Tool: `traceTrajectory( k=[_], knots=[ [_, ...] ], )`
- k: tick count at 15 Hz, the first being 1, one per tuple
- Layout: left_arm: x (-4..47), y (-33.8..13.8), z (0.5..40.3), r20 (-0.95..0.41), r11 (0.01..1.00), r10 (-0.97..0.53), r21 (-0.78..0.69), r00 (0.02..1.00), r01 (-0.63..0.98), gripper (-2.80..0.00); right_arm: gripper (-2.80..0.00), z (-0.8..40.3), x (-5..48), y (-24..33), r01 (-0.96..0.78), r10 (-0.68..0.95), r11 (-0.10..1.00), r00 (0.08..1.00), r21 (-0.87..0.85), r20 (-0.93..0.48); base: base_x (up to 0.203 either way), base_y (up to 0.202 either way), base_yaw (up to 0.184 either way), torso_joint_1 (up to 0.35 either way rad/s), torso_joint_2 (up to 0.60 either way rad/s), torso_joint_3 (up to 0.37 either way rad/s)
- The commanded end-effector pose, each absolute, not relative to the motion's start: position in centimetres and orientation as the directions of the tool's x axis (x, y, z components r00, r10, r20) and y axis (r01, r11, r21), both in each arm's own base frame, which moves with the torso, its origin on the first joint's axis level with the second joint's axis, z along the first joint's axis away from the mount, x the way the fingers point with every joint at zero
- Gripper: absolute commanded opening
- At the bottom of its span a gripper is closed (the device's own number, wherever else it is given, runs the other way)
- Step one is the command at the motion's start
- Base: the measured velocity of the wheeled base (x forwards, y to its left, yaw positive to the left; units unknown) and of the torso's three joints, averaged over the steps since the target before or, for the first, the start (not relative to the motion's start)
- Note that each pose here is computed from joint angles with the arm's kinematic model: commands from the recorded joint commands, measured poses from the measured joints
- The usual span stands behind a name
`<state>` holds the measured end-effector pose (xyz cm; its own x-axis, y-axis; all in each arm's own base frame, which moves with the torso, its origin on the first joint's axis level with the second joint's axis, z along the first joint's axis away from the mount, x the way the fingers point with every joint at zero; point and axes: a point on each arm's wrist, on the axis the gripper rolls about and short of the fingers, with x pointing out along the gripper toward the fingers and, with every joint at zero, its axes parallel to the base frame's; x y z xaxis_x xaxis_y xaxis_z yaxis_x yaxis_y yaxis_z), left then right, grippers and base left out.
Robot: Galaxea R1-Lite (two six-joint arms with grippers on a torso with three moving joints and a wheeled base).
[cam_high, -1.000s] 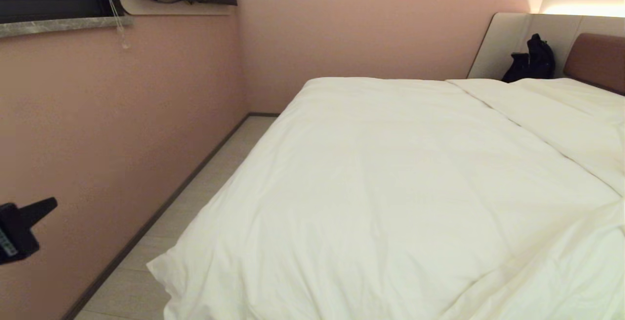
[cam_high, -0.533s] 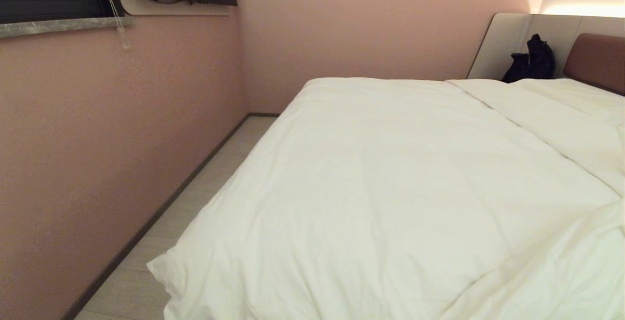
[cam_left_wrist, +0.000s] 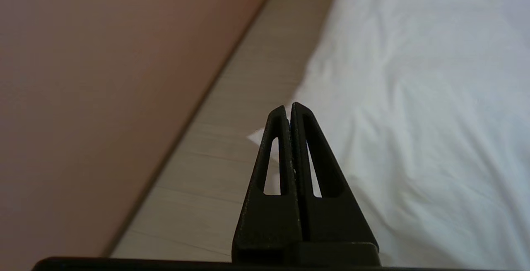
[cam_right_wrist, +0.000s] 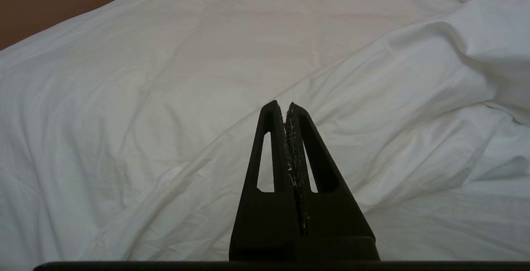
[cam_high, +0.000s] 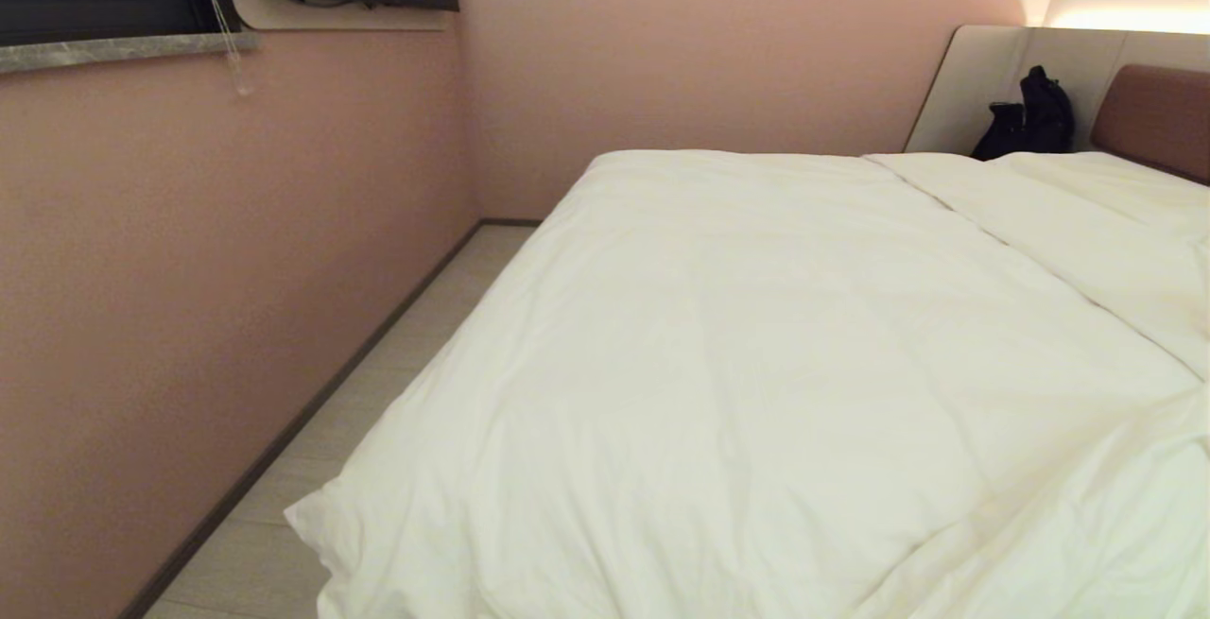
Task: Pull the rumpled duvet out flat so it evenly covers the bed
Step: Hold the folded corner of the quilt
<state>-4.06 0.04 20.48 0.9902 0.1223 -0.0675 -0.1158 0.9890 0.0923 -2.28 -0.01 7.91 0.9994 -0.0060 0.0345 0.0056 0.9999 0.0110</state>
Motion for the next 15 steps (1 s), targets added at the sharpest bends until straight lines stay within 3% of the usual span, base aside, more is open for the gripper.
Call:
traceTrajectory(
  k=[1,9,12,15],
  knots=[
    [-5.1,0.3,19.9,-0.025,0.985,0.139,0.109,0.99,-0.136,-2.8,-2.8,7.9,-2.3,0.0,0.006,-0.006,1.0,0.999,0.011,0.035,0.0,0.0,0.0,0.0,0.0,0.0],
    [-5.8,0.3,13.4,0.047,0.975,0.137,0.167,0.989,-0.143,-2.8,-2.8,7.9,-2.3,0.0,0.006,-0.006,1.0,0.999,0.011,0.035,0.0,0.0,0.0,0.0,0.0,0.0],
    [-4.8,0.2,13.5,0.195,0.992,0.082,0.081,0.977,-0.099,-2.8,-2.8,7.9,-2.3,0.0,0.006,-0.006,1.0,0.999,0.011,0.035,0.0,0.0,0.0,0.0,0.0,0.0],
    [-4.2,0.0,12.3,0.152,1.0,-0.004,-0.019,0.988,0.007,-2.8,-2.8,7.9,-2.3,0.0,0.006,-0.006,1.0,0.999,0.011,0.035,0.0,0.0,0.0,0.0,0.0,0.0]
  ],
)
